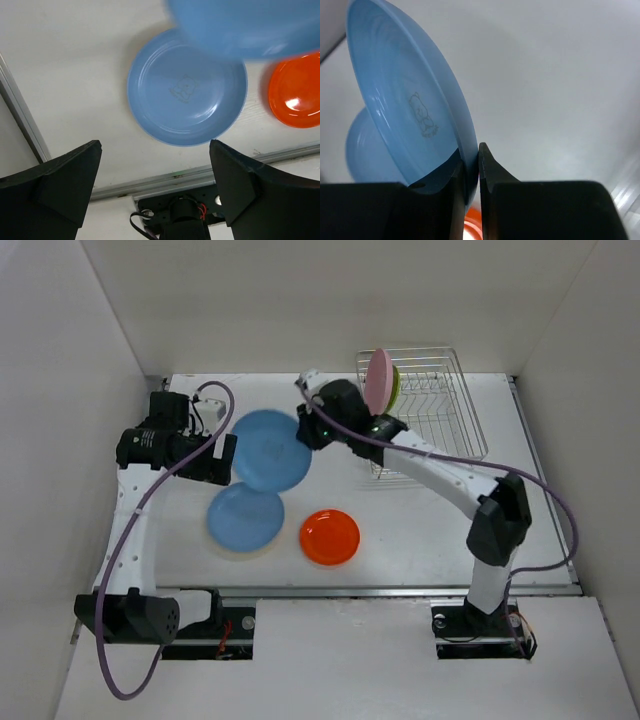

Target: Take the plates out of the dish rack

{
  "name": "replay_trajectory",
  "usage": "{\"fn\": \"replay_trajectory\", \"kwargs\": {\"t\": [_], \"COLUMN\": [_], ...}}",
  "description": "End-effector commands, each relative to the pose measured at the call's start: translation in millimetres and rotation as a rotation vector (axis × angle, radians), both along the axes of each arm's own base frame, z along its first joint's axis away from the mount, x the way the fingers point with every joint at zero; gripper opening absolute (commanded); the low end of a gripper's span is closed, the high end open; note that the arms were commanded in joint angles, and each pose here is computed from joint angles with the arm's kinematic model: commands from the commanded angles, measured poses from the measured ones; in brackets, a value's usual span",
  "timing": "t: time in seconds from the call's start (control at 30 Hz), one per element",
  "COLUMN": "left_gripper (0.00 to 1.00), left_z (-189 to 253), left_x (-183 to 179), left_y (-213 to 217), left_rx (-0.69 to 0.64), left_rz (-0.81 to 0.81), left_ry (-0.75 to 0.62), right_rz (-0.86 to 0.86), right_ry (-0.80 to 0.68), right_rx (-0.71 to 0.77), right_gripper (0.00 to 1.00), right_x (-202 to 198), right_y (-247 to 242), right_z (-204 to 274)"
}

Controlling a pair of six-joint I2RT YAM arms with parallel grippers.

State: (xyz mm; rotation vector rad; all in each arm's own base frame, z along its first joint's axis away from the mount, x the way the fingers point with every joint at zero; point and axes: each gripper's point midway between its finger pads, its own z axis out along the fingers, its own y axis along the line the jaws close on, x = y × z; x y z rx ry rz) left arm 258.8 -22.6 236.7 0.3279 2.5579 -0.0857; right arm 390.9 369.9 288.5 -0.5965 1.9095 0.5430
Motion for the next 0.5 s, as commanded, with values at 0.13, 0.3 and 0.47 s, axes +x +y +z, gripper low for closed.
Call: {"fn": "replay_trajectory", "kwargs": {"t": [0.13,0.3,0.47], "left_gripper": [0.87,0.77,0.73], "left_z": [-48.2,-98.0,-123.4], "left_x": [-9.9,-24.7,-22.7], "left_y": [24.0,36.9,42.9], "left_rx": [0.139,0.221,0.251], "left_rz": [0.033,0.013,0.069], "left_ry": [0.160,0.334,0.387], "right_rz": [0.441,0.478,0.426], "right_ry": [0.256,0.358,0.421], "right_rx": [0.151,0.169,0.156], "right_gripper": [0.00,0.00,0.00], "right_x": [-97.0,-105.3,-98.6], "right_y": [96.5,107.6,112.0], "right_z": [-60.8,-92.8,-120.7]}}
